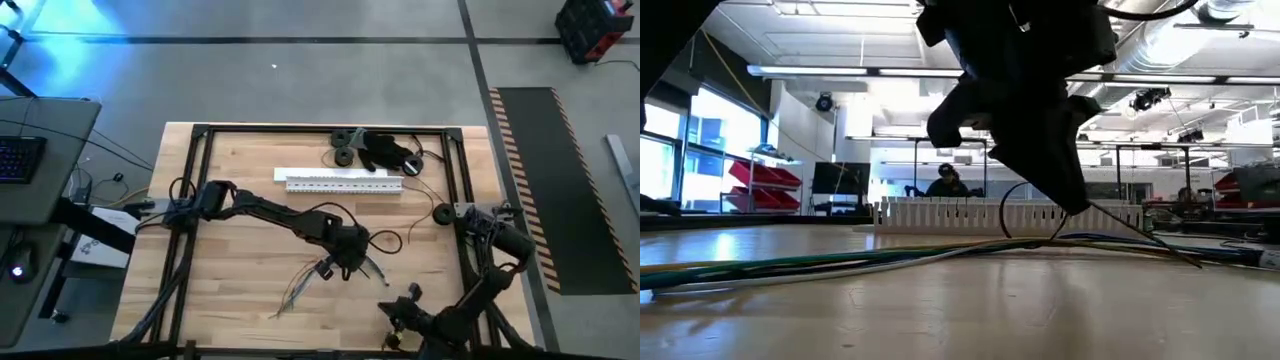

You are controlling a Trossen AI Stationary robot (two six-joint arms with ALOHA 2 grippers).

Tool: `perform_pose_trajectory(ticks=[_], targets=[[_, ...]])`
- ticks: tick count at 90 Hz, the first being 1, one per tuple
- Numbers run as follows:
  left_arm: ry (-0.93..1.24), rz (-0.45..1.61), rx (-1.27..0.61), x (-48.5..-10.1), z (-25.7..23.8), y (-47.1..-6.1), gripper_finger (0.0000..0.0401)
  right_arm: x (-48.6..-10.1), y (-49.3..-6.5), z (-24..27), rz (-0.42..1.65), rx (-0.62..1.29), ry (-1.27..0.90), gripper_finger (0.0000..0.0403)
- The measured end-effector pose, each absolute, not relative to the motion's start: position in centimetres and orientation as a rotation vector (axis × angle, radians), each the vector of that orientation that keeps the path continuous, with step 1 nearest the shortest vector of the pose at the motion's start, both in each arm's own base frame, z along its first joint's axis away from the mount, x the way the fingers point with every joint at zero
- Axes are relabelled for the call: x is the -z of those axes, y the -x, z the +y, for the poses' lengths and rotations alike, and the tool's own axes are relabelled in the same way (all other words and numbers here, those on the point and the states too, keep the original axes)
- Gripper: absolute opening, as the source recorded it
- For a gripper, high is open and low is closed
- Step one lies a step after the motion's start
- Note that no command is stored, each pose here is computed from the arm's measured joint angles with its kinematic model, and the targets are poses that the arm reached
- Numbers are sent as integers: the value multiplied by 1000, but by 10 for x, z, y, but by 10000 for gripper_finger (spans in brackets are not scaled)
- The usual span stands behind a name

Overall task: Ziptie cables
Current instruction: Wrap the cables together using a black zip tie

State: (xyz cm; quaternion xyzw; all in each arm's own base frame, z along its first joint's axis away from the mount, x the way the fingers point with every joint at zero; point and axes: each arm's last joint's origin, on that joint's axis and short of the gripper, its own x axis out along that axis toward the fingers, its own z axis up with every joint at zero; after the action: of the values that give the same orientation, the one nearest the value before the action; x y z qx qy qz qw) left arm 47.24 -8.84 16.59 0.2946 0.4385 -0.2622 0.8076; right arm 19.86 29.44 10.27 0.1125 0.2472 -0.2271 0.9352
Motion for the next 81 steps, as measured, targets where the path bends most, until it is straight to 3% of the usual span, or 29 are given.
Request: perform_pose_trajectory(ticks=[30, 45, 62, 81], targets=[[-625, 939, 562, -166, -91, -472, 3, -104, -251, 253, 549, 558, 59, 163], [-625, 939, 564, -166, -91, -472, 3, -101, -274, 228, 648, 610, 17, 190], [-624, 939, 564, -166, -91, -472, 3, -100, -283, 219, 669, 632, -11, 149], [-621, 940, 570, -166, -91, -471, 3, -101, -278, 226, 657, 614, -15, 21]])
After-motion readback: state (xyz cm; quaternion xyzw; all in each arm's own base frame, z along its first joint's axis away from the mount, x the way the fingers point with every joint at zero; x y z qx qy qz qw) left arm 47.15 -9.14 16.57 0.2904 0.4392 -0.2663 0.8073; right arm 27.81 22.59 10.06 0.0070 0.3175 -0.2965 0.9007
